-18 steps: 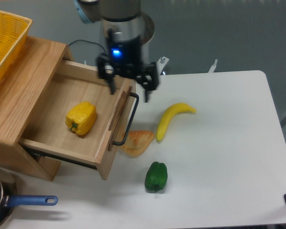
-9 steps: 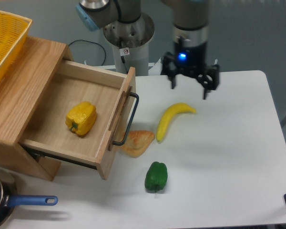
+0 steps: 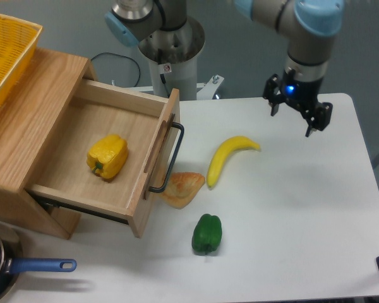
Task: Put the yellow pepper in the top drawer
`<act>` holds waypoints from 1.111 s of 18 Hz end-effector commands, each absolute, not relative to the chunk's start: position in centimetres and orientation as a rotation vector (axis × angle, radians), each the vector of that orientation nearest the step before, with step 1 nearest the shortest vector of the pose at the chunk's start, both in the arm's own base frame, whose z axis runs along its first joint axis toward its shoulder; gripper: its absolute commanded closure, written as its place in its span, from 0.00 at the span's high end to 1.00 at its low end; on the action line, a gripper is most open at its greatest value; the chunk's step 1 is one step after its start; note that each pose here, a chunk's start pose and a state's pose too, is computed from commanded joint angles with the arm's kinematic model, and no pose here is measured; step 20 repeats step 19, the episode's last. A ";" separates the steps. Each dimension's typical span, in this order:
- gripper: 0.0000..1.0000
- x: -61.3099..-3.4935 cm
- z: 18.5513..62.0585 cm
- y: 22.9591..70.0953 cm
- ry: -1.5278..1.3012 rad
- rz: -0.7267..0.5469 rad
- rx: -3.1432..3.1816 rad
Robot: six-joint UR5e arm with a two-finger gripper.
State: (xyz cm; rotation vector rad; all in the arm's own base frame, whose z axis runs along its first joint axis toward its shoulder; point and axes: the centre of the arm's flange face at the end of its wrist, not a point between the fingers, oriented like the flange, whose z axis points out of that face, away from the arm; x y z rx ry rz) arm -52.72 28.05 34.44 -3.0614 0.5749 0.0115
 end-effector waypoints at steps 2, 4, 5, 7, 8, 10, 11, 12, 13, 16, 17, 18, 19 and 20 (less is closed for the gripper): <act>1.00 -54.2 32.8 27.0 0.544 -0.003 -3.066; 1.00 -55.4 30.8 26.9 0.546 -0.012 -3.066; 1.00 -55.8 29.7 27.1 0.549 -0.016 -3.067; 1.00 -56.3 28.5 27.2 0.554 -0.020 -3.079; 1.00 -56.4 28.1 27.1 0.550 -0.027 -3.085; 1.00 -56.7 28.1 27.0 0.548 -0.025 -3.088; 1.00 -56.7 28.1 26.9 0.546 -0.025 -3.088; 1.00 -56.7 28.1 26.9 0.543 -0.025 -3.089; 1.00 -56.8 28.1 26.7 0.539 -0.025 -3.090; 1.00 -56.9 28.1 26.6 0.536 -0.022 -3.090; 1.00 -56.9 28.1 26.7 0.538 -0.022 -3.090; 1.00 -56.9 28.1 26.6 0.536 -0.022 -3.090; 1.00 -56.9 28.1 26.6 0.536 -0.022 -3.090; 1.00 -56.9 28.1 26.6 0.536 -0.022 -3.090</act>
